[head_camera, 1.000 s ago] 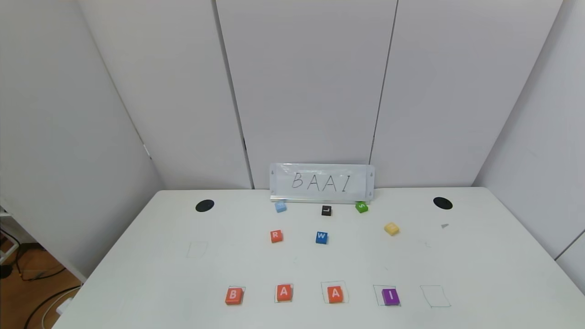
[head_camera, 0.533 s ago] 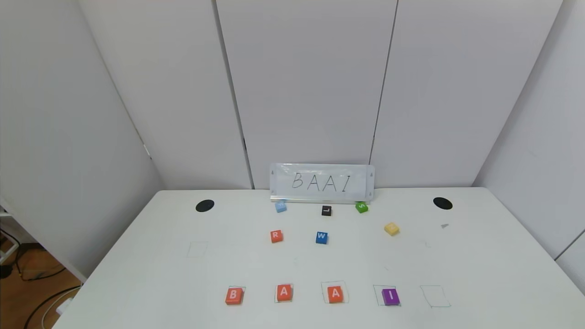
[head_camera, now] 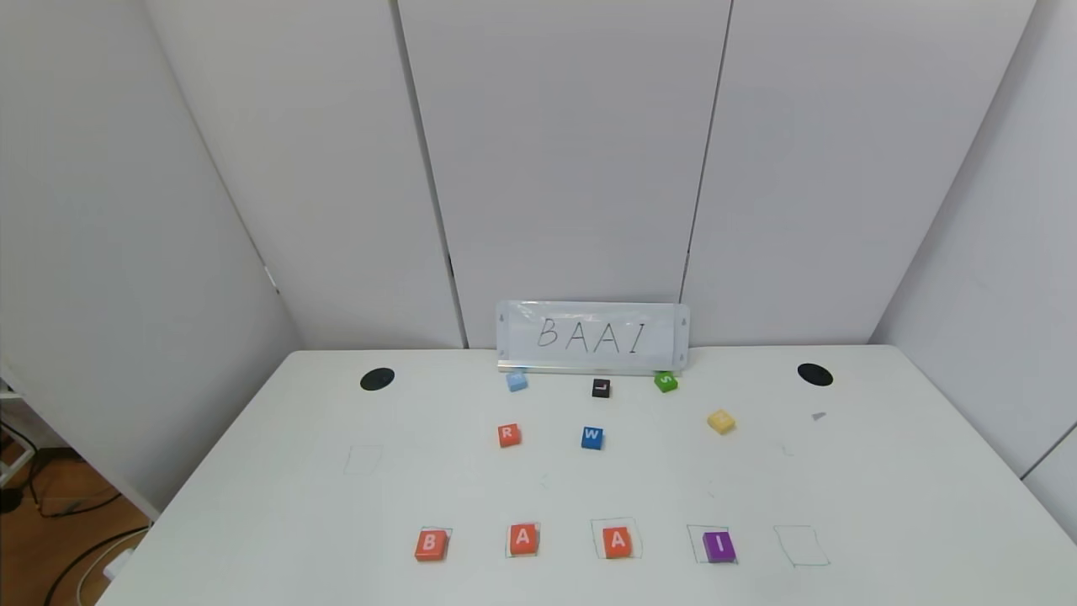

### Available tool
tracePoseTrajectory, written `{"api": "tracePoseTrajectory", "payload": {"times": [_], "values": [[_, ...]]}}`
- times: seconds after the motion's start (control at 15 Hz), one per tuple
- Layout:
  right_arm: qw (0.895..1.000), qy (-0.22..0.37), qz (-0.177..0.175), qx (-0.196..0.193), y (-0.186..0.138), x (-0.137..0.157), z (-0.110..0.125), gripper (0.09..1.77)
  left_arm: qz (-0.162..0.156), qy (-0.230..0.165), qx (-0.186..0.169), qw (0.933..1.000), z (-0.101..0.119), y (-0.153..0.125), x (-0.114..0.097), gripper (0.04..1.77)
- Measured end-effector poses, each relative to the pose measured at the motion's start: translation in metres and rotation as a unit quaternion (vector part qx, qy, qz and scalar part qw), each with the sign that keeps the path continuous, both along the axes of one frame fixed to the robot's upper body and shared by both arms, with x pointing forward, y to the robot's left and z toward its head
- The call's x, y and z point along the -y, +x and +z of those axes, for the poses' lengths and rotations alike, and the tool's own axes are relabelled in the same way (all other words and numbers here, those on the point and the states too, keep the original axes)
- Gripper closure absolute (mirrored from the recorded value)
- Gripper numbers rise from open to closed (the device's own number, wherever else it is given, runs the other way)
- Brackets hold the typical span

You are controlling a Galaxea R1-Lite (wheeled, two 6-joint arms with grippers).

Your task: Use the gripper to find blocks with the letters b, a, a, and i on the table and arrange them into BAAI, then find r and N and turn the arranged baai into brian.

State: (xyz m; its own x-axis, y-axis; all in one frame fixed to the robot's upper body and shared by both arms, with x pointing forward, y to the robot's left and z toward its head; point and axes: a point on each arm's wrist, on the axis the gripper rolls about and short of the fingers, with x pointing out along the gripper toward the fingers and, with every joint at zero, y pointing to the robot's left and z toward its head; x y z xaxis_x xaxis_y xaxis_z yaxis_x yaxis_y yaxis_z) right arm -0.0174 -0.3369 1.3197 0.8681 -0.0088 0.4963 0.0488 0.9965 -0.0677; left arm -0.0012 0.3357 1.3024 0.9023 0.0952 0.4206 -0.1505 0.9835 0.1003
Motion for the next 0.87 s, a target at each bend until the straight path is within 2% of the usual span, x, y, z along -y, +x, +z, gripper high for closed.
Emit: {"api": "tracePoseTrajectory", "payload": {"times": [0.13, 0.33, 0.47, 0.53, 0.67, 0.73, 0.87], "values": [[1.000, 0.003, -0.007, 0.000, 0.017, 0.000, -0.013, 0.15, 0.001, -0.001, 0.006, 1.0000, -0.009, 0.012, 0.000, 0.09], [0.999, 0.006, -0.011, -0.038, 0.052, 0.000, -0.051, 0.15, -0.005, -0.006, -0.036, 0.9993, -0.040, 0.037, 0.000, 0.09], [0.998, 0.005, -0.010, -0.067, 0.068, 0.000, -0.077, 0.15, -0.014, -0.011, -0.081, 0.9966, -0.065, 0.052, 0.000, 0.09], [0.996, 0.004, -0.009, -0.086, 0.074, 0.000, -0.090, 0.15, -0.016, -0.012, -0.106, 0.9942, -0.079, 0.058, 0.001, 0.09], [0.987, 0.004, -0.006, -0.163, 0.083, 0.000, -0.115, 0.15, -0.045, -0.013, -0.158, 0.9863, -0.103, 0.067, 0.002, 0.09], [0.985, 0.005, -0.006, -0.172, 0.084, 0.000, -0.118, 0.15, -0.051, -0.013, -0.168, 0.9843, -0.108, 0.069, 0.002, 0.09], [0.969, 0.010, 0.007, -0.247, 0.086, 0.000, -0.135, 0.15, -0.062, -0.017, -0.225, 0.9723, -0.121, 0.070, 0.002, 0.09]]}}
